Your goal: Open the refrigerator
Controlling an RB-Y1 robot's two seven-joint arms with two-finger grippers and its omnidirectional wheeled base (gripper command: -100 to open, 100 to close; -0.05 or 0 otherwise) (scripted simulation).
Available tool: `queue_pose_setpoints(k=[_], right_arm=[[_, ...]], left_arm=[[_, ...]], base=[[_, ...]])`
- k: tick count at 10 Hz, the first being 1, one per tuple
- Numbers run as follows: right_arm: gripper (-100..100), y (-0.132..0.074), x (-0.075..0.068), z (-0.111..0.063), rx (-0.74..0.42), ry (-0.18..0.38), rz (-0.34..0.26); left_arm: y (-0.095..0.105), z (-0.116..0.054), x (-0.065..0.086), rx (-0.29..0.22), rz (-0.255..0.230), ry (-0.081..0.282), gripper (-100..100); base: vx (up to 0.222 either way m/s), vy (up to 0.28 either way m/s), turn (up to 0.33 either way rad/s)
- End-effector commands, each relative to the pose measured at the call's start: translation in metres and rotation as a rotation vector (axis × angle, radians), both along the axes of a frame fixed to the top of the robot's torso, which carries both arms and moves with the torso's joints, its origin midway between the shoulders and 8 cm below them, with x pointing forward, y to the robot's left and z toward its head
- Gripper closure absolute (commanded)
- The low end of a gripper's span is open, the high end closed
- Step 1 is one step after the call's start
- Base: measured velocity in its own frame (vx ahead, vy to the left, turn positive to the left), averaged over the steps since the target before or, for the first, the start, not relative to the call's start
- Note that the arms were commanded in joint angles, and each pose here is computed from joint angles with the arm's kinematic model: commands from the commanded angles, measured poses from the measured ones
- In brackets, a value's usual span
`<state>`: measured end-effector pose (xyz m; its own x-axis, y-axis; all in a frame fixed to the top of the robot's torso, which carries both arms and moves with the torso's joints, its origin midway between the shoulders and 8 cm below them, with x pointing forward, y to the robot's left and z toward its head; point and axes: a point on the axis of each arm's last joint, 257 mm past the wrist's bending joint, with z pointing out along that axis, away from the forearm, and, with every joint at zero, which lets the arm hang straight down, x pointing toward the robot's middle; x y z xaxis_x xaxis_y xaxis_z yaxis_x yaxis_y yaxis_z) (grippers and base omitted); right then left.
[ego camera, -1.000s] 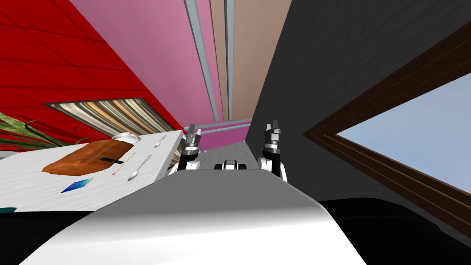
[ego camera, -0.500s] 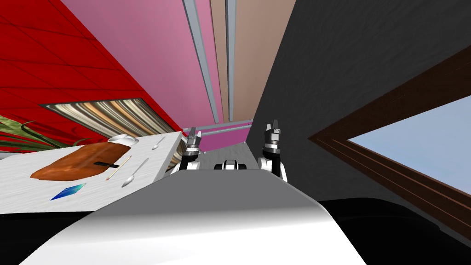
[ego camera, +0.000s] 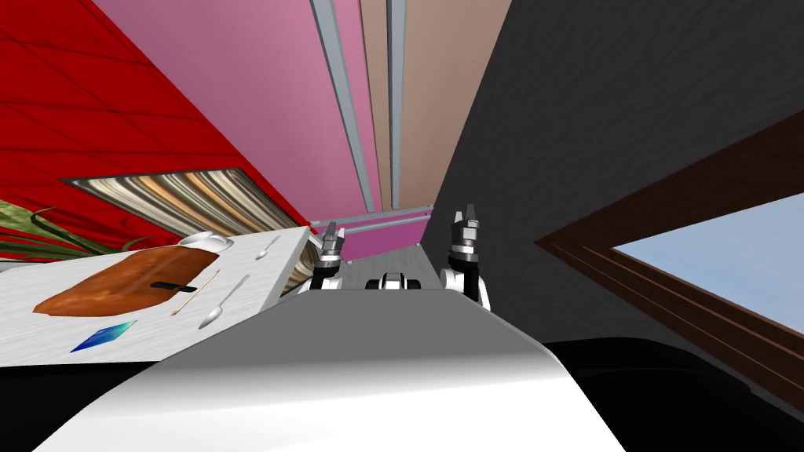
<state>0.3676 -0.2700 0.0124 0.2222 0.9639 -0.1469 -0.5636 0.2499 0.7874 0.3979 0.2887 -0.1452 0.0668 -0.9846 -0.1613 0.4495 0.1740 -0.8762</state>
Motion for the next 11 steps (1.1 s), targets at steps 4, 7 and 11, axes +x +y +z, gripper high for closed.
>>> queue_pose_setpoints(k=[4,7,11], right_arm=[[0,0.000,0.000,0.000,0.000,0.000,0.000],[0,0.000,0.000,0.000,0.000,0.000,0.000],[0,0.000,0.000,0.000,0.000,0.000,0.000]], left_arm=[[0.015,-0.039,-0.001,-0.011,0.016,0.032,-100],[0.022,-0.062,-0.003,-0.019,0.027,0.066,-100],[0.032,-0.092,-0.007,-0.031,0.044,0.100,-100]], base=[[0.070,0.007,0.017],[0.067,0.005,0.014],[0.072,0.009,0.016]])
